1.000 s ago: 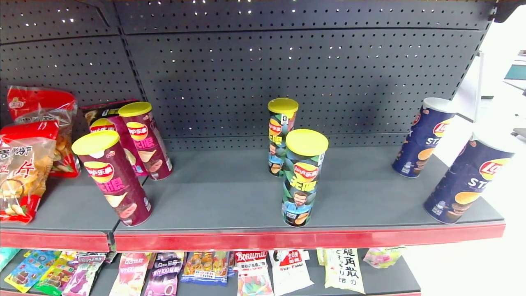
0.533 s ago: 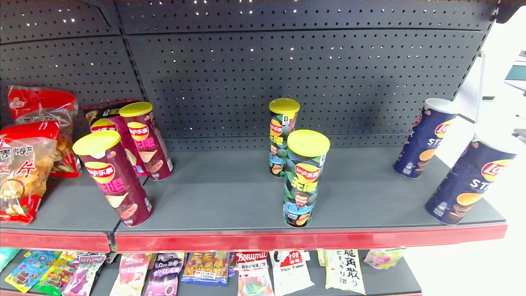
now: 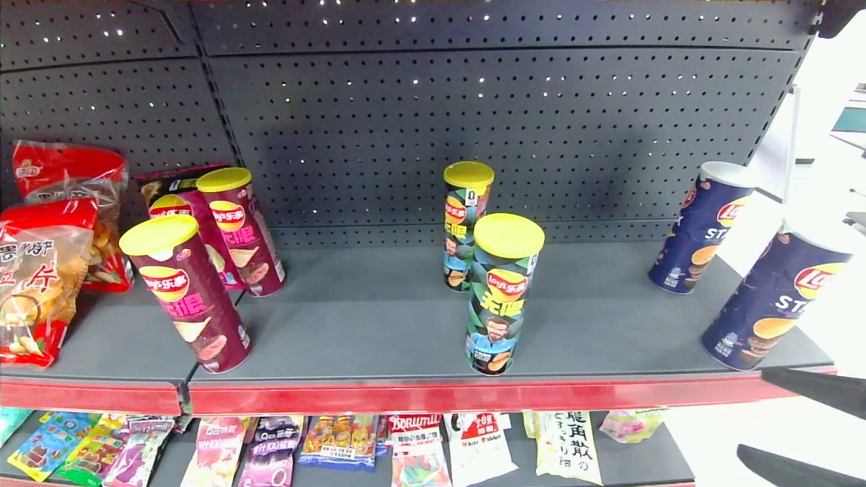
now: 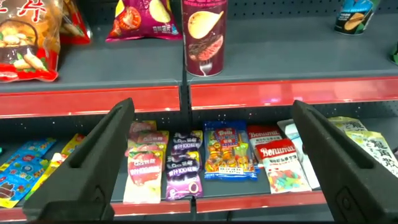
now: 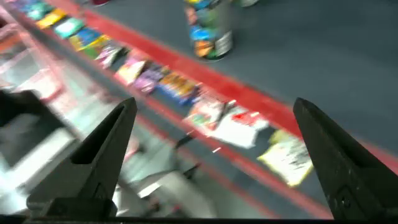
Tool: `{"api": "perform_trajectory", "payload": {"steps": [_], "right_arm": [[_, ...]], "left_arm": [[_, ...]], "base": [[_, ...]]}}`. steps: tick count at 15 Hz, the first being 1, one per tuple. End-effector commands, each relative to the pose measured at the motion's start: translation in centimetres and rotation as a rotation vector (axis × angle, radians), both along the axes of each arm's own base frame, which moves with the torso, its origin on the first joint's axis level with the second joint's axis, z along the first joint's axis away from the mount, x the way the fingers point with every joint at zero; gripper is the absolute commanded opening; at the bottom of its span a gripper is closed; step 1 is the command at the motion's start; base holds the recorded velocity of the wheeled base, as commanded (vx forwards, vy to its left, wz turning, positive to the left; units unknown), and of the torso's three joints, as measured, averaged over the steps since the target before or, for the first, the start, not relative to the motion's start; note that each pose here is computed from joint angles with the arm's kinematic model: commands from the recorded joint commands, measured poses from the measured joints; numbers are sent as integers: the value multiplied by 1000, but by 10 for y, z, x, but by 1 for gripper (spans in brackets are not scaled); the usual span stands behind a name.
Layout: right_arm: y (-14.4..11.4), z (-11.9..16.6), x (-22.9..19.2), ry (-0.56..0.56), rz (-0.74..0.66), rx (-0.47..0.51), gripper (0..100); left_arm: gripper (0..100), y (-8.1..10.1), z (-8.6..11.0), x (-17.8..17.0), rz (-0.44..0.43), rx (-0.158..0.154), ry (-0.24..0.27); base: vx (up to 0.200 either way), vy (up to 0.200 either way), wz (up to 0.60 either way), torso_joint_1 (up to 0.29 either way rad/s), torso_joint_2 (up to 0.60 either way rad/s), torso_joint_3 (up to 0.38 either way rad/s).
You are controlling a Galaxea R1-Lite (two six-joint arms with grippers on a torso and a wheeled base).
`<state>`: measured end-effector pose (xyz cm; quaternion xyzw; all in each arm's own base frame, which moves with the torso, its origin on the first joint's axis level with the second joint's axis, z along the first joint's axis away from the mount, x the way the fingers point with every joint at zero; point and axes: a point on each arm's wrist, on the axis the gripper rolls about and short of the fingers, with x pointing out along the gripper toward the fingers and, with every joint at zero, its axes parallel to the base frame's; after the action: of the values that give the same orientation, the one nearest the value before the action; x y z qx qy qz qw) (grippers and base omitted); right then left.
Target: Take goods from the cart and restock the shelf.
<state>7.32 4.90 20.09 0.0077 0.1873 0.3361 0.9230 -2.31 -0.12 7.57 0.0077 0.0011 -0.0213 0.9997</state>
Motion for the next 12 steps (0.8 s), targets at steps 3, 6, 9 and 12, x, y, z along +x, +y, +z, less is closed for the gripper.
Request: {"api": "perform_trajectory", "payload": {"steps": [3, 6, 9, 12], "right_arm": [[44, -13, 42, 208, 66, -35, 100], [57, -27, 59, 270, 58, -78, 100], [76, -48, 86, 298, 14, -122, 100], [88, -62, 104, 338, 3, -153, 100]], "left_arm": [[100, 0, 0, 0, 1, 0, 1], [100, 0, 0, 0, 1, 0, 1], [100, 0, 0, 0, 1, 0, 1], [100, 0, 0, 0, 0, 0, 1]], "base": [[0, 0, 0, 0, 0, 0], [0, 0, 0, 0, 0, 0], [0, 0, 0, 0, 0, 0], [0, 0, 0, 0, 0, 0]]}}
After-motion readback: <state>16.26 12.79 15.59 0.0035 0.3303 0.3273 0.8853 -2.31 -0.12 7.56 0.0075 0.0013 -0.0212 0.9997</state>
